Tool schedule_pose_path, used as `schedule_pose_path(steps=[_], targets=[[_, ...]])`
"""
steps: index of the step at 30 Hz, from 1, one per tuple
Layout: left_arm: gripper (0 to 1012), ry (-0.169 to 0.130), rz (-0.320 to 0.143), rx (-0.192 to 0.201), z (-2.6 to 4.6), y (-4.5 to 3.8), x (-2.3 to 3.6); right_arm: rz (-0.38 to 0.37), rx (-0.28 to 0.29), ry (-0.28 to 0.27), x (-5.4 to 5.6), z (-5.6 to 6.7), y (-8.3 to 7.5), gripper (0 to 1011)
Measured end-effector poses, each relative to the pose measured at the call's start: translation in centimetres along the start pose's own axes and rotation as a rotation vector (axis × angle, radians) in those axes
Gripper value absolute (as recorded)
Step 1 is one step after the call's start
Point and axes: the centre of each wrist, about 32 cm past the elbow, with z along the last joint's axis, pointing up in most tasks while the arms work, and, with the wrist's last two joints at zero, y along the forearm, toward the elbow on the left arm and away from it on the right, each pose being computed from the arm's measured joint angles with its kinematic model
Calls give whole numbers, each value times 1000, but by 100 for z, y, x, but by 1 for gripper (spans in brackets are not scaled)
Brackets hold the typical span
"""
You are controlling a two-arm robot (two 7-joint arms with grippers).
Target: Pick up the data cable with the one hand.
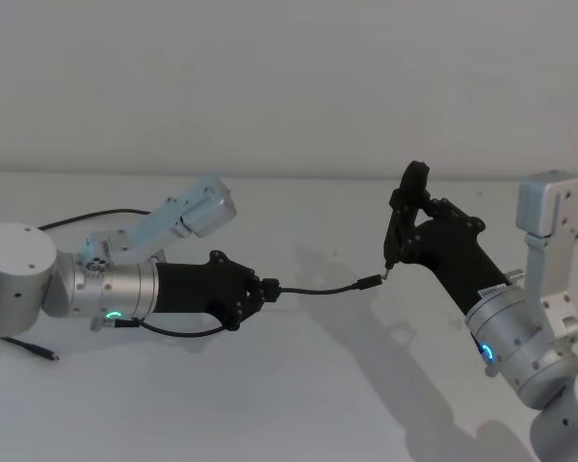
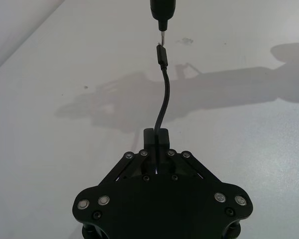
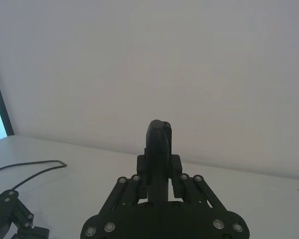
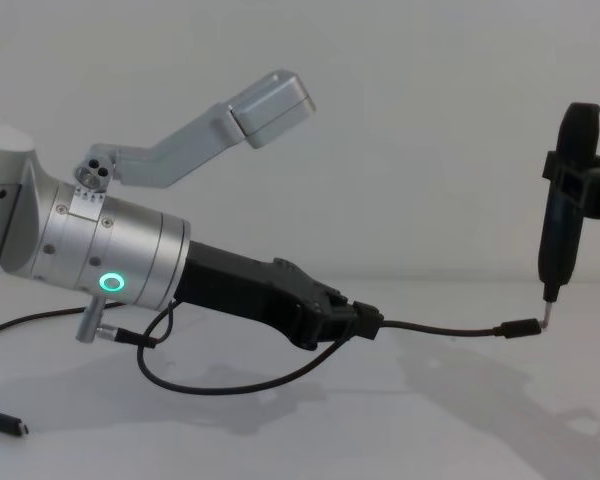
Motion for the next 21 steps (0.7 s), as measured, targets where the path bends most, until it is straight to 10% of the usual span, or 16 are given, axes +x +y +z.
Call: schedule_pose_path(steps=[21], targets=[[36, 0, 0, 0, 0, 0, 0, 1, -9, 13, 8, -16, 0, 275]])
